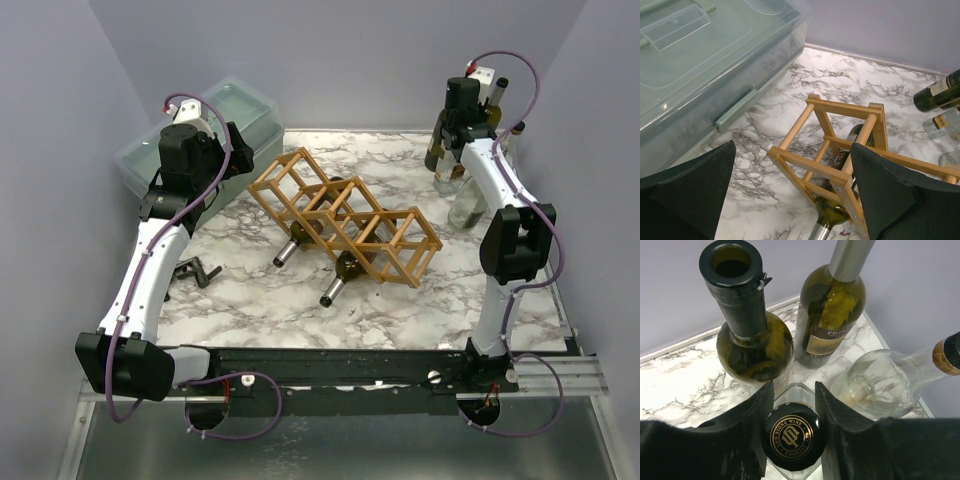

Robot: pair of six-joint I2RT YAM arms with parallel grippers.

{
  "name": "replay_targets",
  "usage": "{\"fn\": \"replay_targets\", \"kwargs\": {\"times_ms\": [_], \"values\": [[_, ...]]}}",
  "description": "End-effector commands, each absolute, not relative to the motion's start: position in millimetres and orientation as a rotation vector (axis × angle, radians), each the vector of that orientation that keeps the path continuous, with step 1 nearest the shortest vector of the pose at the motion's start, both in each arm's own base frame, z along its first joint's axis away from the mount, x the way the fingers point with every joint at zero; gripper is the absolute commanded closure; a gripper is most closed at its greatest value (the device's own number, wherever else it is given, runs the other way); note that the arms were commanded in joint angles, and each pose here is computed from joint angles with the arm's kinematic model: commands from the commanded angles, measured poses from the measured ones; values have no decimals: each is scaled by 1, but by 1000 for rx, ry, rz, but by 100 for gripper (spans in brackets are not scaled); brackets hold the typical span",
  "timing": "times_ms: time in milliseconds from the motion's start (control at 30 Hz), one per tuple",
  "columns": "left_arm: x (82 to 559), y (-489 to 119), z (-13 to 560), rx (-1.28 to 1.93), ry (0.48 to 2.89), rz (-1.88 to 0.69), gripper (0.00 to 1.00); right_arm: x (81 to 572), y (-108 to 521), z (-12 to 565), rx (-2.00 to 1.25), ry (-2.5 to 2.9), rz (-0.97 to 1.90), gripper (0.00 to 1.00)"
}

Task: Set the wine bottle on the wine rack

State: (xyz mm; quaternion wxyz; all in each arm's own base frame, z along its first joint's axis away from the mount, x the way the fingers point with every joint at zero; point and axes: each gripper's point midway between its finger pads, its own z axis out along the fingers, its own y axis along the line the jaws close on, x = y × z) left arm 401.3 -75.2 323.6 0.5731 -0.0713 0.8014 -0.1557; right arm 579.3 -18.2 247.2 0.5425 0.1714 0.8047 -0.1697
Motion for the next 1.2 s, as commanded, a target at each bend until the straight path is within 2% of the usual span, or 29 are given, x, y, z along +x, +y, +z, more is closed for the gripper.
{"fn": "replay_targets", "kwargs": {"times_ms": [0,67,133,300,567,700,967,1167], "values": [[401,-81,327,-153,1874,-395,1,584,-22,231,390,1915,-435,61],[401,-81,327,-154,1874,-396,1,584,-20,231,373,1917,-424,67],[401,-81,327,-154,1874,-397,1,582,-16,230,353,1917,-420,67],[401,-81,328,-154,1871,-399,1,578,-16,226,348,1923,-421,49],[400,-82,329,-154,1870,-406,2,576,-15,222,337,1927,-421,50],[400,-82,328,-155,1871,-405,2,578,-13,223,320,1927,-414,59],[401,-82,328,-154,1872,-406,1,572,9,247,226,1878,-359,98],[403,-83,323,-157,1884,-403,1,555,23,297,205,1717,-224,99]]}}
